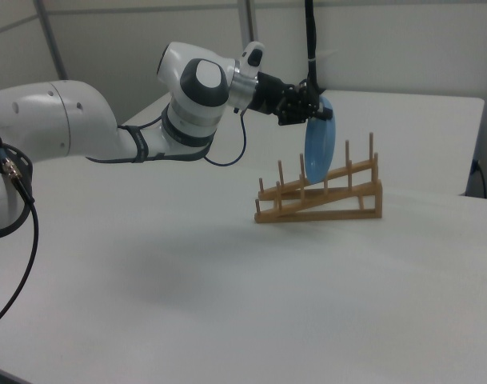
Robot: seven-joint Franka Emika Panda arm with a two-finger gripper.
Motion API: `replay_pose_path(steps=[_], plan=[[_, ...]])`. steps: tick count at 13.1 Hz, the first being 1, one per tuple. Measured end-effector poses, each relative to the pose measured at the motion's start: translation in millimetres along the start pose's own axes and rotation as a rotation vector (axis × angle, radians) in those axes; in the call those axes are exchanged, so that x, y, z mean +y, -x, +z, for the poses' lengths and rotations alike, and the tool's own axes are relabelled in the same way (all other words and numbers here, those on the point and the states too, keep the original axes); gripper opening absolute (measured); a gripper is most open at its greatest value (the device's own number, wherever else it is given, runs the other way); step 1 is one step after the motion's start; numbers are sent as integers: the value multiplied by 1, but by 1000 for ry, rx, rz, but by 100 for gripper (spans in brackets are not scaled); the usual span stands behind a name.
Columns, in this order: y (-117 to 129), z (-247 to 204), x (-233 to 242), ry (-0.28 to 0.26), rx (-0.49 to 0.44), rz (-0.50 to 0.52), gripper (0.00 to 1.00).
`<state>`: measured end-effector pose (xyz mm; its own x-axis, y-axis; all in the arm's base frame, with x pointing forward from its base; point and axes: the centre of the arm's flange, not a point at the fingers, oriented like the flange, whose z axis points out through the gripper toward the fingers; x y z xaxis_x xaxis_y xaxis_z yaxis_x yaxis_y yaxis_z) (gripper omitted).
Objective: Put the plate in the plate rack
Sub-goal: 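Lower the upright plate between the rack's pegs, then open the gripper and raise it away from the plate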
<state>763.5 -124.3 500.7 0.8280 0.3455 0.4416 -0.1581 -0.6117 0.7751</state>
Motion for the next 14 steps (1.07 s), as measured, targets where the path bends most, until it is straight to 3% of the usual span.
replay_pose_path(steps=[5,8,10,11,13,14], plan=[[-4,3,-46,-42,3,-30,8],[-12,-8,-65,-66,27,-53,21],[-13,-10,-67,-71,30,-39,51],[-14,-12,-67,-71,31,18,67],[-24,-24,-69,-92,51,156,75],[-32,-39,-77,-127,66,218,85]])
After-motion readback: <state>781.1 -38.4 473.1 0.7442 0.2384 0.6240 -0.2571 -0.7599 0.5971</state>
